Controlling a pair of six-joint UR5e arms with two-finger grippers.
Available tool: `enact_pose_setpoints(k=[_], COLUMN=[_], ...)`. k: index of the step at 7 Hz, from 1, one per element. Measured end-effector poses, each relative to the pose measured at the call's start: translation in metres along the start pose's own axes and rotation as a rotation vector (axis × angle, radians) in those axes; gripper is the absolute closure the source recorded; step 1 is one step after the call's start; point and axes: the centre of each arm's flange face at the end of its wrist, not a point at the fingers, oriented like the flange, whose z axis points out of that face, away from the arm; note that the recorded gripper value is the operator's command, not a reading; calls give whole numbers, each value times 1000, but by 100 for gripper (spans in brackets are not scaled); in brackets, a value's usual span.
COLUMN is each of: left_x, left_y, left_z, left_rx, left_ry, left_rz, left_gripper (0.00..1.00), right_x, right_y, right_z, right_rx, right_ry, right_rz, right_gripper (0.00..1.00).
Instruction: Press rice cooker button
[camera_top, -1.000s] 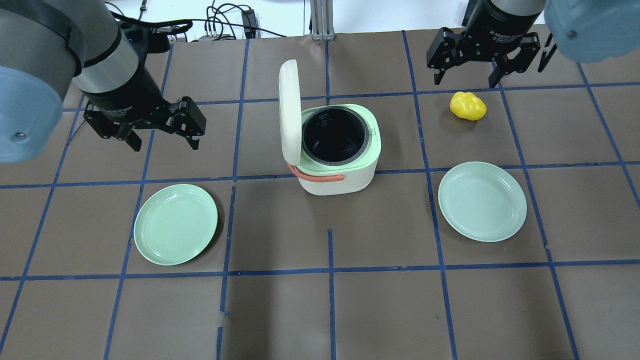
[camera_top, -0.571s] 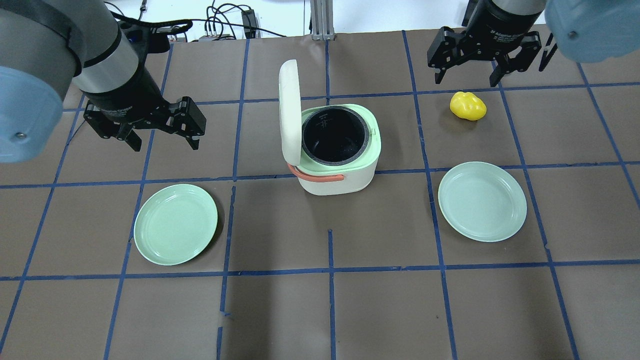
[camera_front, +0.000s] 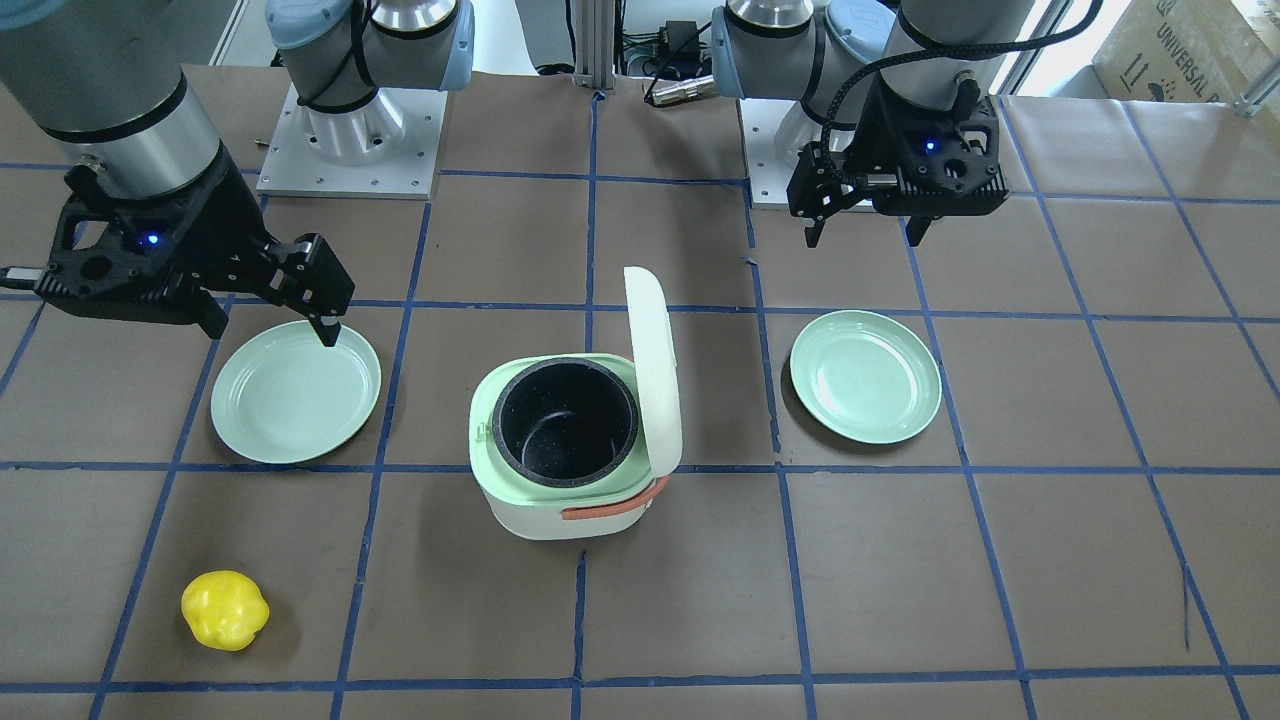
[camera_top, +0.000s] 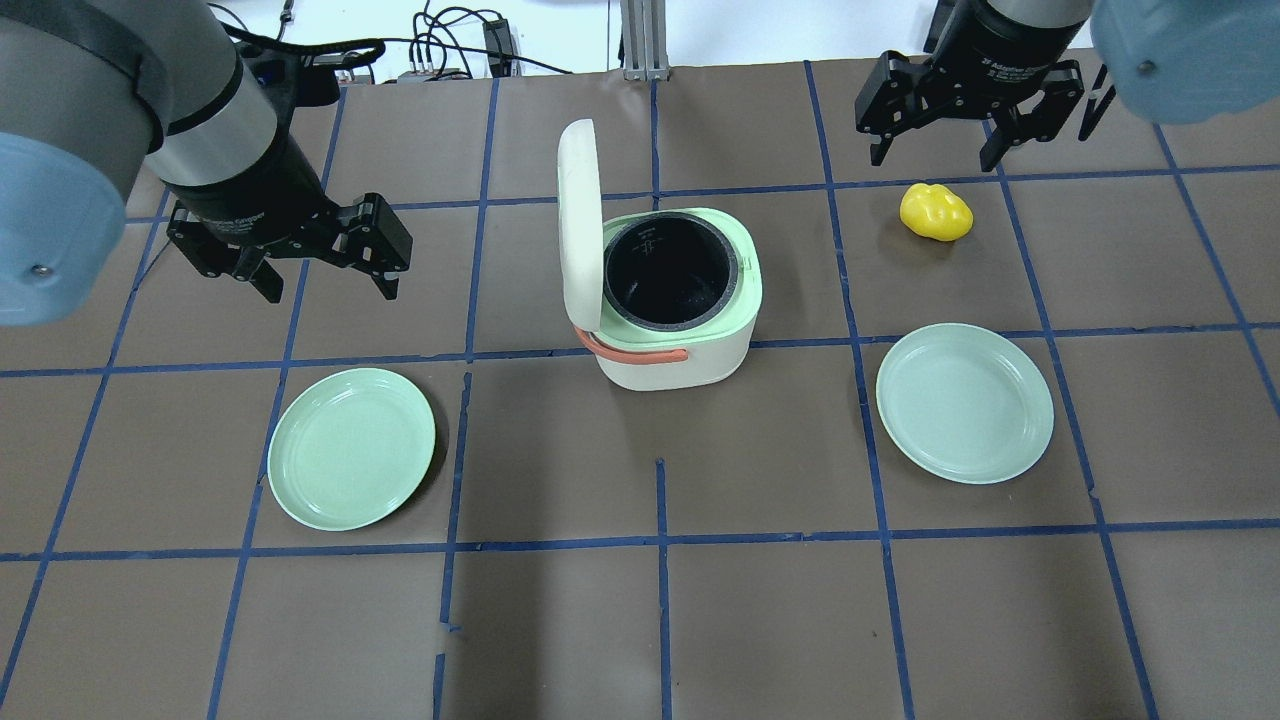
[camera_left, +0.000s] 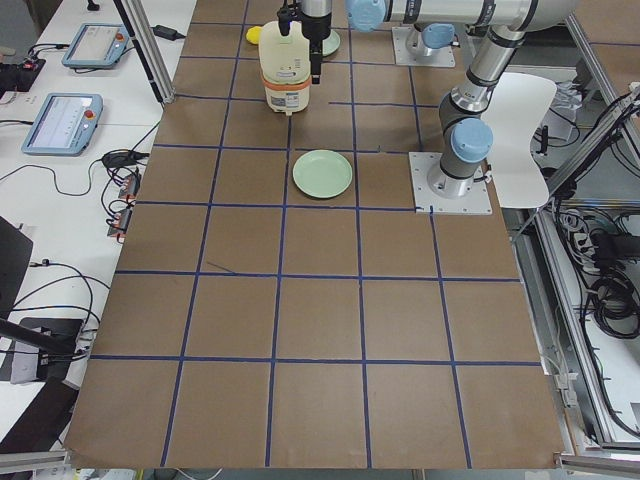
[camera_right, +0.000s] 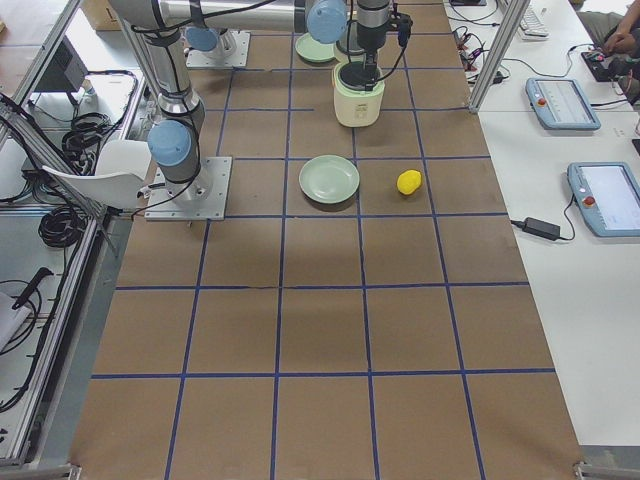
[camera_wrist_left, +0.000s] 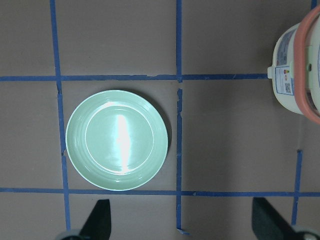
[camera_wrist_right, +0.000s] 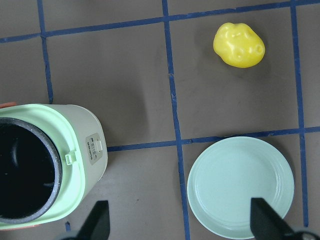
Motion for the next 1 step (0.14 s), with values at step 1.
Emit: enact_pose_setpoints(k=[1], left_x=[0], left_y=[0], left_z=[0], left_rx=[0], left_ry=[0], left_rz=[0], left_gripper=[0], right_x=[0], right_y=[0], right_z=[0], right_rx=[0], right_ry=[0], right_rz=[0], right_gripper=[0])
